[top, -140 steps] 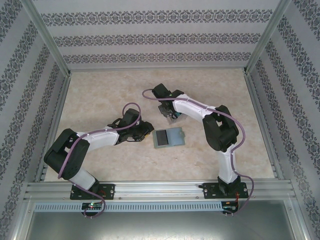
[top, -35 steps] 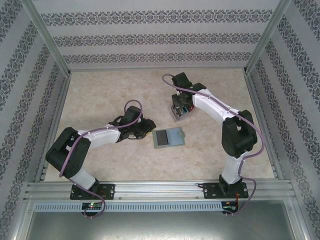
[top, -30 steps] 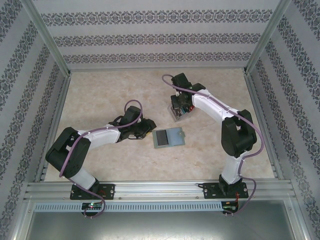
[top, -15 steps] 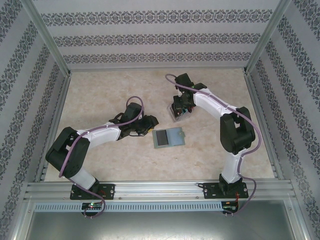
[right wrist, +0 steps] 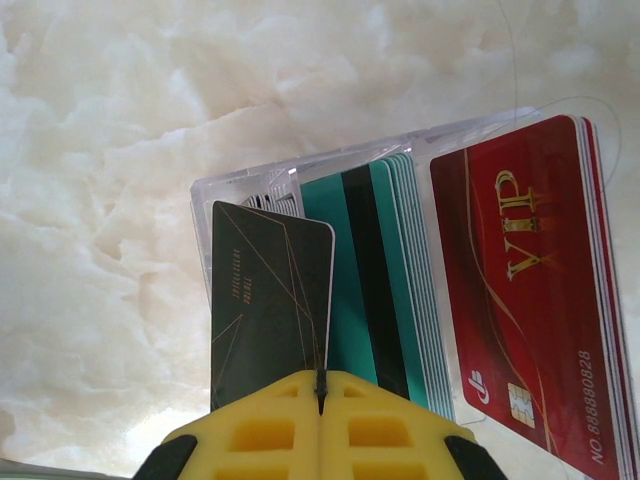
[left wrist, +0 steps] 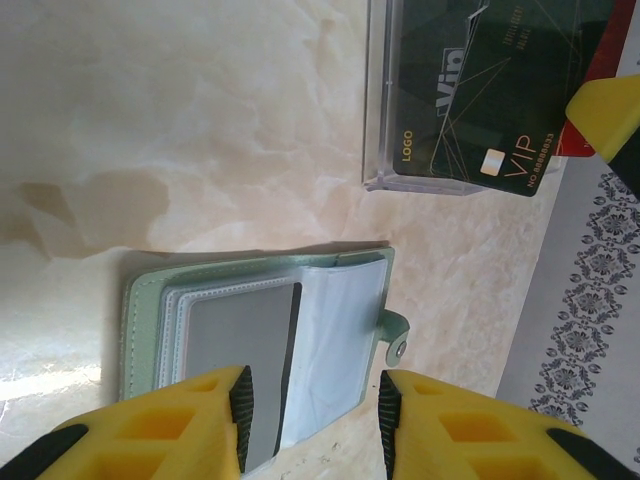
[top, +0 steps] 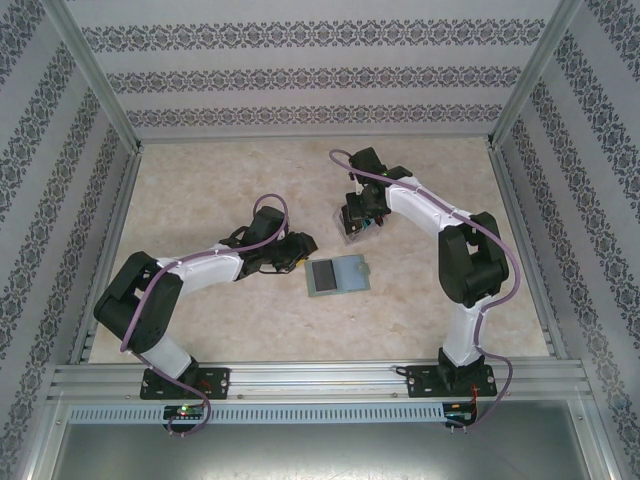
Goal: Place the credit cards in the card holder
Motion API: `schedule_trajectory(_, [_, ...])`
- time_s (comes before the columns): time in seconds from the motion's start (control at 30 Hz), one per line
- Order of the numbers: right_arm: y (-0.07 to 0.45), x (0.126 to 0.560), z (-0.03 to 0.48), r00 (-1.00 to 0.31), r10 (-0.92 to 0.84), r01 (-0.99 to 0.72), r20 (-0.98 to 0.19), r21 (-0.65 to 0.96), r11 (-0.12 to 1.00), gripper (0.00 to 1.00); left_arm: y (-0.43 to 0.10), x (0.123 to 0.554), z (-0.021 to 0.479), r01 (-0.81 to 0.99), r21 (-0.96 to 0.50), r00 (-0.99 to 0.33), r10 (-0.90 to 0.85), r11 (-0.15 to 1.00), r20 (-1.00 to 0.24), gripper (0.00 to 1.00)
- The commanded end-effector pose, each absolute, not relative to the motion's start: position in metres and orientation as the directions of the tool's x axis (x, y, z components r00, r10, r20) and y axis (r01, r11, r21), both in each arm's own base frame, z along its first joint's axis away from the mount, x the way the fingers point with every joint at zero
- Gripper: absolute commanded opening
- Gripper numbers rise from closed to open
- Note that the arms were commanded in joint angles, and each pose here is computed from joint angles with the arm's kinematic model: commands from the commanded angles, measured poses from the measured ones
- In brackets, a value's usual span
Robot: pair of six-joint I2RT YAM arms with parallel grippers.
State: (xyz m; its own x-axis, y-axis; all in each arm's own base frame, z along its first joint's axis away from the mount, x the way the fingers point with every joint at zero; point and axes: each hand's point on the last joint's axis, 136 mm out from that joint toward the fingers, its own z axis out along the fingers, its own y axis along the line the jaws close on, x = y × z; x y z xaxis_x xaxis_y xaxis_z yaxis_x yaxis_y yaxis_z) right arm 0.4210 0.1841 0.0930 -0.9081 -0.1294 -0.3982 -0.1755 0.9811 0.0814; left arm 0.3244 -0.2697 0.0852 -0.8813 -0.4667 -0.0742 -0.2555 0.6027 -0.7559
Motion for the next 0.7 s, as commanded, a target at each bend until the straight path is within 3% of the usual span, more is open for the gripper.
schedule_trajectory(0.0, [0.180, 0.433, 0.108, -0.890, -0.122, -0.168, -0.439, 0.067, 0.984, 0.00, -0.270, 0.329, 0.083, -0.252, -0.766, -0.881, -0.467, 0.591, -0.070, 0.41])
schedule_trajectory(0.33, [0.179, 0.434, 0.105, -0.909, -0.031, -0.117, -0.416, 0.182, 0.976, 0.00, -0.320, 0.388, 0.105, -0.155, -0.827, -0.911, -0.401, 0.541, -0.092, 0.53])
schedule_trajectory(0.67, [0.172, 0.432, 0.098, -0.921, 0.017, -0.079, -0.390, 0.229, 0.970, 0.00, -0.357, 0.434, 0.088, -0.181, -0.882, -0.909, -0.417, 0.436, -0.020, 0.54])
